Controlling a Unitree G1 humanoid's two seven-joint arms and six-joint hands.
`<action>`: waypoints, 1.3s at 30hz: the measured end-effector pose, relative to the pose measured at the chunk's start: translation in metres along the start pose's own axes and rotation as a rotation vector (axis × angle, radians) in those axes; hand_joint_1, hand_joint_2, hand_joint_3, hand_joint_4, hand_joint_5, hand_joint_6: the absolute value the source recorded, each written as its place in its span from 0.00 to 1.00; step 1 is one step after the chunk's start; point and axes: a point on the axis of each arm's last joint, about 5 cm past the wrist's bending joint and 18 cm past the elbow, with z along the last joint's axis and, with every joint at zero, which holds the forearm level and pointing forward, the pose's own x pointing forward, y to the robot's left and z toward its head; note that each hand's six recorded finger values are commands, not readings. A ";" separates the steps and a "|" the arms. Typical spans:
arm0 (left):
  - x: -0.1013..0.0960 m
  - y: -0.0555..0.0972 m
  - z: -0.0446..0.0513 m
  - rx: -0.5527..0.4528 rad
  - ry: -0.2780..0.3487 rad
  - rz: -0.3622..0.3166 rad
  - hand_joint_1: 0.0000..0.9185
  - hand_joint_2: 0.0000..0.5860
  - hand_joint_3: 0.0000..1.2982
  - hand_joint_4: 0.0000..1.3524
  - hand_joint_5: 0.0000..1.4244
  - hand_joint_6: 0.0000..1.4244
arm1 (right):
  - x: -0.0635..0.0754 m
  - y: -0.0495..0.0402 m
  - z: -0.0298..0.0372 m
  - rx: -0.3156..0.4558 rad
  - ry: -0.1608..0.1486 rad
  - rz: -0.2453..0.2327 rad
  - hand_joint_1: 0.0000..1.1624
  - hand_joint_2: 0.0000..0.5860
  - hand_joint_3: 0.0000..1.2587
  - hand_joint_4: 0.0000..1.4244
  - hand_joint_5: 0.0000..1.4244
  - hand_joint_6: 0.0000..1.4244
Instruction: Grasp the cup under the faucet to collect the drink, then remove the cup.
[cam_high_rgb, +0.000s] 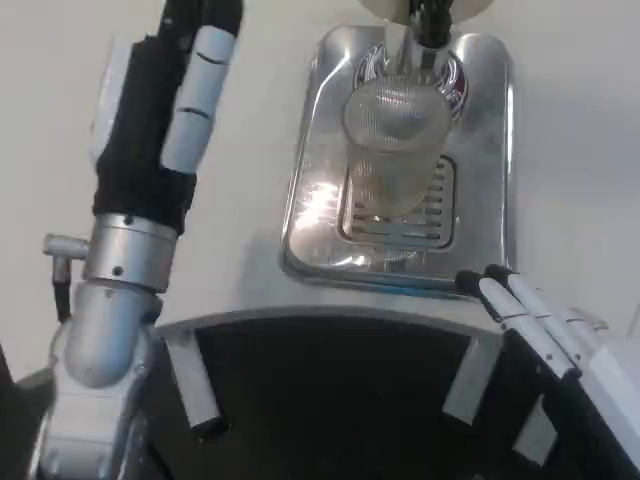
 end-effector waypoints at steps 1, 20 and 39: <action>0.001 0.000 0.0052 -0.040 0.007 -0.015 0.00 0.36 0.00 0.00 0.00 0.00 | 0.000 0.0002 -0.0004 0.000 -0.001 0.003 0.58 0.55 0.06 0.02 0.06 0.08; 0.020 -0.002 0.0518 -0.293 0.064 -0.261 0.00 0.46 0.00 0.00 0.00 0.00 | -0.003 0.0035 -0.0010 0.028 0.007 0.008 0.60 0.55 0.07 0.03 0.06 0.08; 0.023 -0.029 0.0621 -0.353 0.045 -0.360 0.00 0.40 0.00 0.00 0.00 0.00 | -0.002 0.0077 -0.0007 0.060 0.008 0.002 0.61 0.56 0.07 0.03 0.07 0.09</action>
